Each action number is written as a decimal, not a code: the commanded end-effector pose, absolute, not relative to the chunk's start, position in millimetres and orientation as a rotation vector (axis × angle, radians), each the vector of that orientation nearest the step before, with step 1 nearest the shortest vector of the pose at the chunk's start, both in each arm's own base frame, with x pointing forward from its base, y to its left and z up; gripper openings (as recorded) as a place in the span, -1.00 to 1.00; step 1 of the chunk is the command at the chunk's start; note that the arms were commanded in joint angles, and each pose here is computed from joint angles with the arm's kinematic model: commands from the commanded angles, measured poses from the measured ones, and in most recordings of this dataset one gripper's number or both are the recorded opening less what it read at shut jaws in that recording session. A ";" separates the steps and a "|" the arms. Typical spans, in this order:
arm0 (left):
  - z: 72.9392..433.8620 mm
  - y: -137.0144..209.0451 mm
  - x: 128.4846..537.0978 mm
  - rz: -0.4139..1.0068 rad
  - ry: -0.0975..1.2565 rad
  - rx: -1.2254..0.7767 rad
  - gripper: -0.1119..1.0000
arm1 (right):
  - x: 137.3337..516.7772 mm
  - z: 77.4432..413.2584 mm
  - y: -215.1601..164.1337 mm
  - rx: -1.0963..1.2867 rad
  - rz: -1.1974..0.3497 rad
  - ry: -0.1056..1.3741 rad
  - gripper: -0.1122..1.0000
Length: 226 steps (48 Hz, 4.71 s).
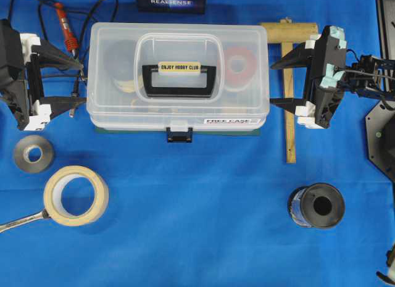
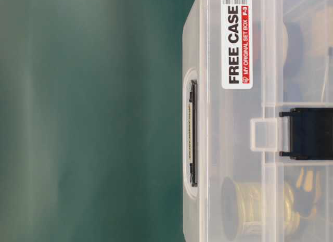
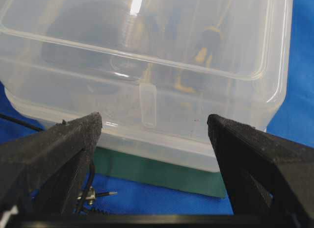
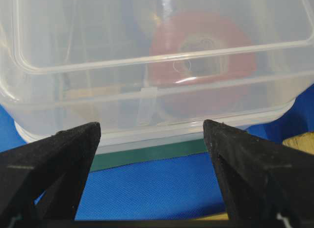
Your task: Open the tool box with both arms.
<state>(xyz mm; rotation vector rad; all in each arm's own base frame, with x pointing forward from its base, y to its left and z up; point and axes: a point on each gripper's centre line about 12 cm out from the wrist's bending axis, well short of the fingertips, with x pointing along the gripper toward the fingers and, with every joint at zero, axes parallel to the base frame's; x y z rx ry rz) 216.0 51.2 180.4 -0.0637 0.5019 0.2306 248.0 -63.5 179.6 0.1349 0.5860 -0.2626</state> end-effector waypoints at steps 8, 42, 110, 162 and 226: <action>201.2 53.0 221.6 0.235 0.410 -0.058 0.77 | 258.7 206.7 -66.2 0.129 -0.262 0.506 0.72; 241.3 68.4 204.0 0.326 0.200 -0.041 0.77 | 252.1 261.5 -81.6 0.064 -0.310 0.366 0.72; 245.2 135.6 203.8 0.593 0.099 -0.033 0.77 | 237.2 275.1 -150.2 0.097 -0.561 0.307 0.72; 236.6 192.7 215.4 0.727 0.203 0.025 0.77 | 239.0 267.8 -217.3 0.136 -0.731 0.336 0.72; 231.4 141.1 177.4 0.657 0.285 0.014 0.77 | 205.3 247.7 -174.8 0.214 -0.700 0.450 0.72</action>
